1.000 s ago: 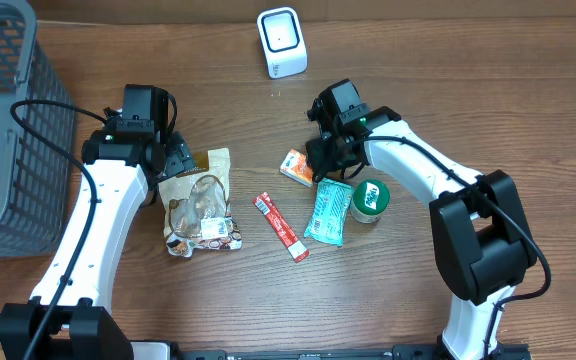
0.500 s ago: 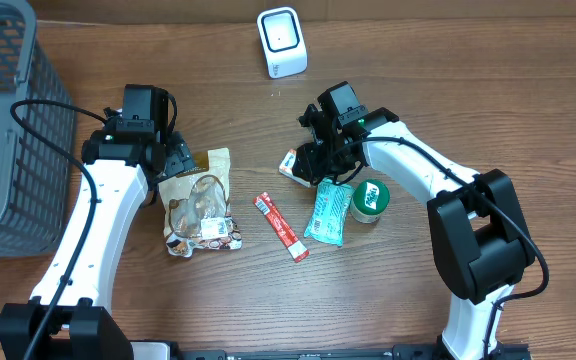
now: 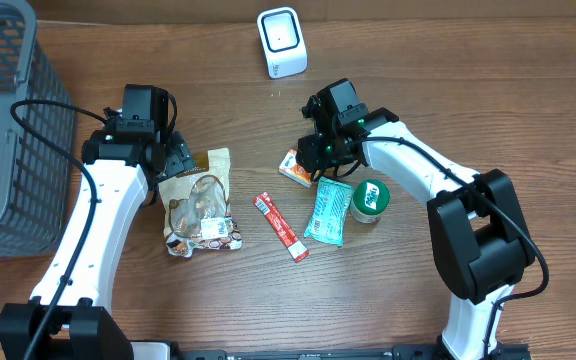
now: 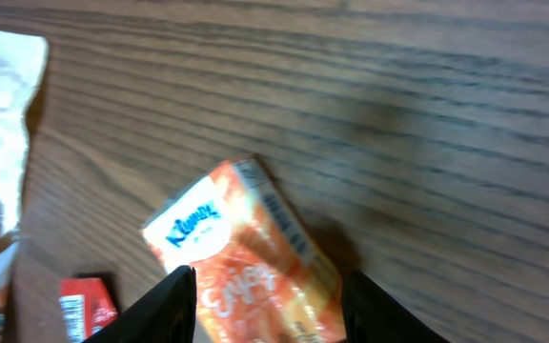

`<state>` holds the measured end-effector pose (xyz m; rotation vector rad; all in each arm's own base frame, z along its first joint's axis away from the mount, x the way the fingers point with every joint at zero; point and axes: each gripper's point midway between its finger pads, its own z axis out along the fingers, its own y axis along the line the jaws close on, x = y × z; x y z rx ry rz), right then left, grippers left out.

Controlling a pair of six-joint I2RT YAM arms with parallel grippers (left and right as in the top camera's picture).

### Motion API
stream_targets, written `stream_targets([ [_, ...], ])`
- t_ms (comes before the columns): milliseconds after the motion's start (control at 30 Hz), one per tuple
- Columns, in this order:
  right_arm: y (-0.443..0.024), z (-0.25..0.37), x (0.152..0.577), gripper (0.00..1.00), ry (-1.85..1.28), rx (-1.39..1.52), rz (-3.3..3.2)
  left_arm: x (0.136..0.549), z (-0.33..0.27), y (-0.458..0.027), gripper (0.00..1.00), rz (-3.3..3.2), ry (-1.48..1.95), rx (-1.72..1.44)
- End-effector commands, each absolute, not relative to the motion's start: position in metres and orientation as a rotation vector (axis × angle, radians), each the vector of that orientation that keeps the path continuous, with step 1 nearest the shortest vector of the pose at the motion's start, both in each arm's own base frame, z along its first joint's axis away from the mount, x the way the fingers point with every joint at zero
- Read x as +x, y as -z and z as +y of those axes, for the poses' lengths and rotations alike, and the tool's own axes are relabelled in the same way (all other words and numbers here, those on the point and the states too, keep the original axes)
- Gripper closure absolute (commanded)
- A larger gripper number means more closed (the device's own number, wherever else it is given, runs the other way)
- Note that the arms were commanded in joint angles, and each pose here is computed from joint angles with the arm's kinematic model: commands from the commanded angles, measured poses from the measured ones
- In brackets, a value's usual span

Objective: Scan the item barcode

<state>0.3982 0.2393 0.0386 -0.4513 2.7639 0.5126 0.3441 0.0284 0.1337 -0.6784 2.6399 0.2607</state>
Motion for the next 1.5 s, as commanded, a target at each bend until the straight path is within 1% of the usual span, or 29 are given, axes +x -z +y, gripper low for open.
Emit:
stream_targets([
  [0,-0.032,0.232,0.399,0.50,-0.444,-0.434,2.775,0.347,0.027,-0.146,0.00,2.612,-0.240,-0.666],
  [400,-0.011,0.227,0.374,0.49,-0.479,-0.446,2.850,0.347,0.027,-0.146,0.00,2.612,-0.240,-0.665],
  [500,-0.013,0.237,0.364,0.50,-0.582,-0.463,2.870,0.347,0.027,-0.146,0.00,2.612,-0.240,-0.665],
  [567,-0.016,0.244,0.358,0.53,-0.667,-0.475,2.875,0.347,0.027,-0.146,0.00,2.612,-0.240,-0.665],
  [633,-0.024,0.259,0.348,0.54,-0.828,-0.478,2.874,0.347,0.027,-0.146,0.00,2.612,-0.240,-0.665],
  [767,-0.026,0.262,0.346,0.57,-0.878,-0.319,2.926,0.347,0.027,-0.146,0.00,2.612,-0.240,-0.665],
  [1167,-0.034,0.253,0.387,0.57,-0.674,-0.267,2.814,0.347,0.027,-0.146,0.00,2.612,-0.240,-0.665],
  [1467,-0.024,0.262,0.381,0.57,-0.487,-0.336,2.791,0.347,0.027,-0.146,0.01,2.612,-0.240,-0.665],
])
